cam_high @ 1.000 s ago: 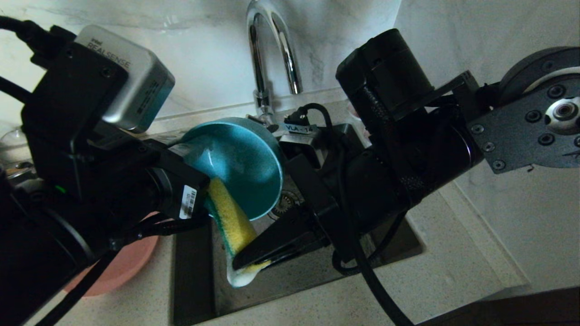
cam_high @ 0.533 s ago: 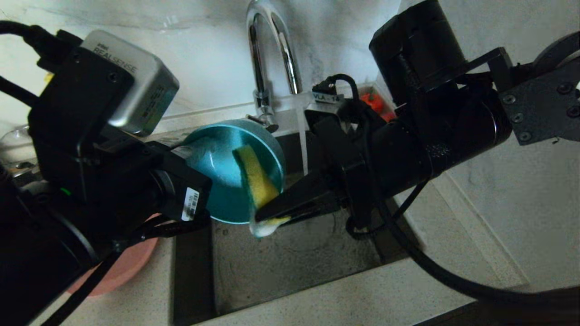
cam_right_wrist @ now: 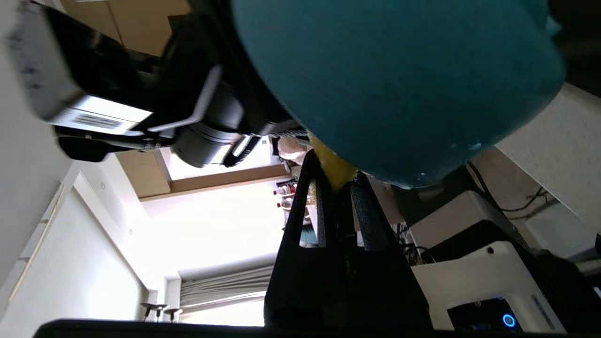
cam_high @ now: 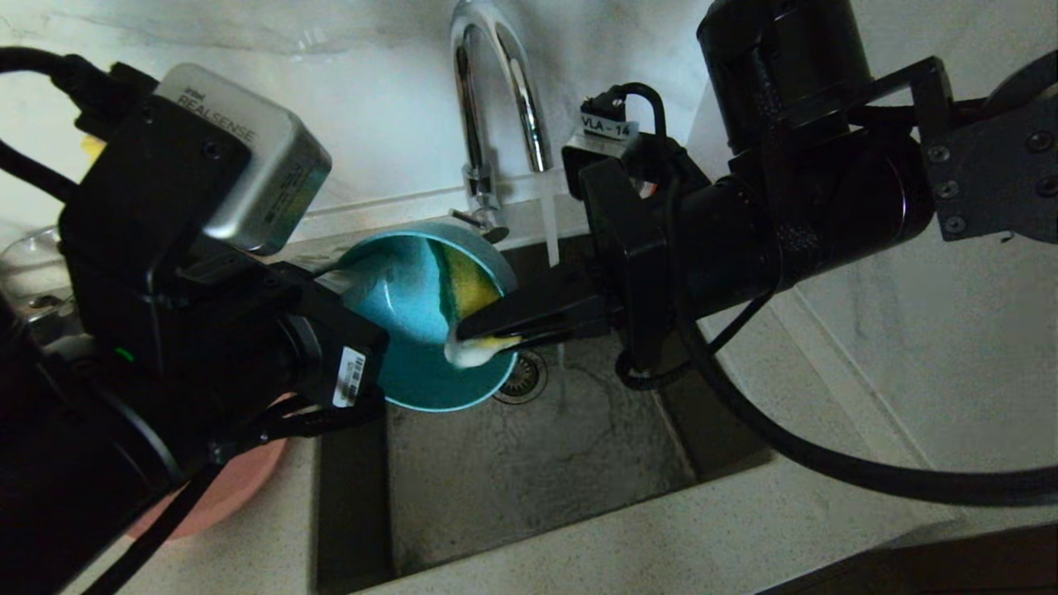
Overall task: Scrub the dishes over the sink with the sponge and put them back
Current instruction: Wipe the bowl
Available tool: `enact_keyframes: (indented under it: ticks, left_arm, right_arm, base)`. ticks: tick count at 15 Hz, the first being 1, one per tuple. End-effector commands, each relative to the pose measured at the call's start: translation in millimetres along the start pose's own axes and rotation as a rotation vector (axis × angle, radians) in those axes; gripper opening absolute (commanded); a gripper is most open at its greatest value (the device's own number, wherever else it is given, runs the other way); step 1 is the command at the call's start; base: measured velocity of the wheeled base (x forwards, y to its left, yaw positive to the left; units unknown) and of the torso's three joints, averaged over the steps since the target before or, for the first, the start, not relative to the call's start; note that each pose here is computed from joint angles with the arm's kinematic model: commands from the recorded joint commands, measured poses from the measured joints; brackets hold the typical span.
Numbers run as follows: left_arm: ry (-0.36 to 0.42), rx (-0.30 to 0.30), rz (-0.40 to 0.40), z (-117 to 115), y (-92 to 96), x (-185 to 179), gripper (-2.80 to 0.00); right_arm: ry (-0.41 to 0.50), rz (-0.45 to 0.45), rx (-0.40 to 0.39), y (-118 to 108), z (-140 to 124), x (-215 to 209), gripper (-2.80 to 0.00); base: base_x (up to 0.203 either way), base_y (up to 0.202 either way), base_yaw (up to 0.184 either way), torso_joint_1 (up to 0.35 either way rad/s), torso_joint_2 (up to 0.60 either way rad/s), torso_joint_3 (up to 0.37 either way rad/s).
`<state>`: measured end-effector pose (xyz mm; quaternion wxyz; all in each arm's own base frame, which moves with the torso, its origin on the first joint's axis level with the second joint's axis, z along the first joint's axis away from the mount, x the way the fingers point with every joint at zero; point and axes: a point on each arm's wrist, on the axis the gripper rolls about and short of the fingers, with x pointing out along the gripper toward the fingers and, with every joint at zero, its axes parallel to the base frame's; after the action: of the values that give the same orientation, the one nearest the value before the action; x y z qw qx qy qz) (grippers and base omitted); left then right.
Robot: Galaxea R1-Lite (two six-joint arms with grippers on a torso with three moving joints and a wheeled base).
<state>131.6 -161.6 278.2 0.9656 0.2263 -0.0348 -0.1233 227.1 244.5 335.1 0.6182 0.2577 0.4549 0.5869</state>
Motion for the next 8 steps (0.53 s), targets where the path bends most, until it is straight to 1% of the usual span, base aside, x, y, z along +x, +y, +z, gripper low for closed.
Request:
enact_keyframes:
  ticks: [1,5,8]
  left_arm:
    - [-0.003,0.0,0.005,1,0.9,-1,-2.8]
    - [0.004,-0.001,0.006,-3,1.5,-3,-2.8]
    - [0.004,-0.011,0.012,-3,2.9,-2,-2.8]
  right_arm:
    - [0.023,0.008,0.011,-1,-1,6,-2.8]
    - [0.097,0.03,0.014,5,-13,27,-2.8]
    - [0.146,0.017,0.045,4,-22,35,-2.8]
  base:
    - [0.0,0.0,0.0,0.0,0.0,0.0]
    - [0.0,0.0,0.0,0.0,0.0,0.0]
    - [0.0,0.0,0.0,0.0,0.0,0.0]
